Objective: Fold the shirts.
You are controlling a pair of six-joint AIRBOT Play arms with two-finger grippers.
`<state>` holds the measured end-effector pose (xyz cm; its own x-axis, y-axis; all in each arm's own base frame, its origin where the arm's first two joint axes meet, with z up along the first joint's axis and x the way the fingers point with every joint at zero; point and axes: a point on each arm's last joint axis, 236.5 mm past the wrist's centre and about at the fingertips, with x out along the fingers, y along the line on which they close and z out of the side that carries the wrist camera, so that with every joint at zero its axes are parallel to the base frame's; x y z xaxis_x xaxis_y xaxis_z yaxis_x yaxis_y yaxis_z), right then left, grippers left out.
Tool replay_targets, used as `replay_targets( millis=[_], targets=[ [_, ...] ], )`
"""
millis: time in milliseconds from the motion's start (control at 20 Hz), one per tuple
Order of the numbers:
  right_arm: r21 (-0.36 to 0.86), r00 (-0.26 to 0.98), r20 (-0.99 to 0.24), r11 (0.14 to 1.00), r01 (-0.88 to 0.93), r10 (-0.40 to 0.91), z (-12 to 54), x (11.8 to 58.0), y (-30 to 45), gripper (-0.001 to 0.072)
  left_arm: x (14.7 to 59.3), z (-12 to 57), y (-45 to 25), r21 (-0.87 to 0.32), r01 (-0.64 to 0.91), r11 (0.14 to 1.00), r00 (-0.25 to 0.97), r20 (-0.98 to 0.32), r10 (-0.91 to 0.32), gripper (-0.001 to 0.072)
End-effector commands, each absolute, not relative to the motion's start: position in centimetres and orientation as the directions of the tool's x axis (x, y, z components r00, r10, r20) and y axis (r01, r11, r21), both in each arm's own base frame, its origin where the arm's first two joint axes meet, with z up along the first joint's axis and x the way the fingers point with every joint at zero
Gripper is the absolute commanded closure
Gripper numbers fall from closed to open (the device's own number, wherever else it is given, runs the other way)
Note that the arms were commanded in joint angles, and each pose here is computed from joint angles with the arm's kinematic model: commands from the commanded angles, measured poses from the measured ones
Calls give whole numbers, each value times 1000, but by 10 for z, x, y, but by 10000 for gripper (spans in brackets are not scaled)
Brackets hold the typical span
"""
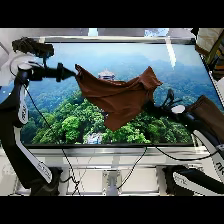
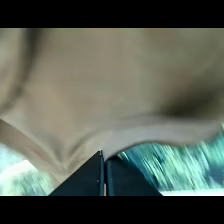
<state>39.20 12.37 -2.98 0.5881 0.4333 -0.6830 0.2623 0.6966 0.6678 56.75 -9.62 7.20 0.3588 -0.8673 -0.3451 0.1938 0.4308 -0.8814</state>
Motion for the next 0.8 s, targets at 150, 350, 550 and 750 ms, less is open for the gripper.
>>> replay_targets(
  millis=[150, 350, 550, 750],
  targets=[
    [623, 888, -405, 777, 92, 219, 137, 450, 33, 690, 546, 258, -76, -861, 452, 232, 441, -11, -898, 691],
    [601, 981, -186, 796, 73, 50, 259, 434, -44, 690, 510, 331, -51, -805, 517, 289, 507, 16, -862, 691],
    [448, 999, 41, 893, -35, 19, 385, 395, -45, 691, 448, 422, -70, -671, 647, 362, 542, 72, -837, 691],
    [293, 990, 136, 952, -85, 47, 464, 348, -24, 691, 368, 504, -98, -490, 753, 439, 570, 152, -808, 691]
  ],
)
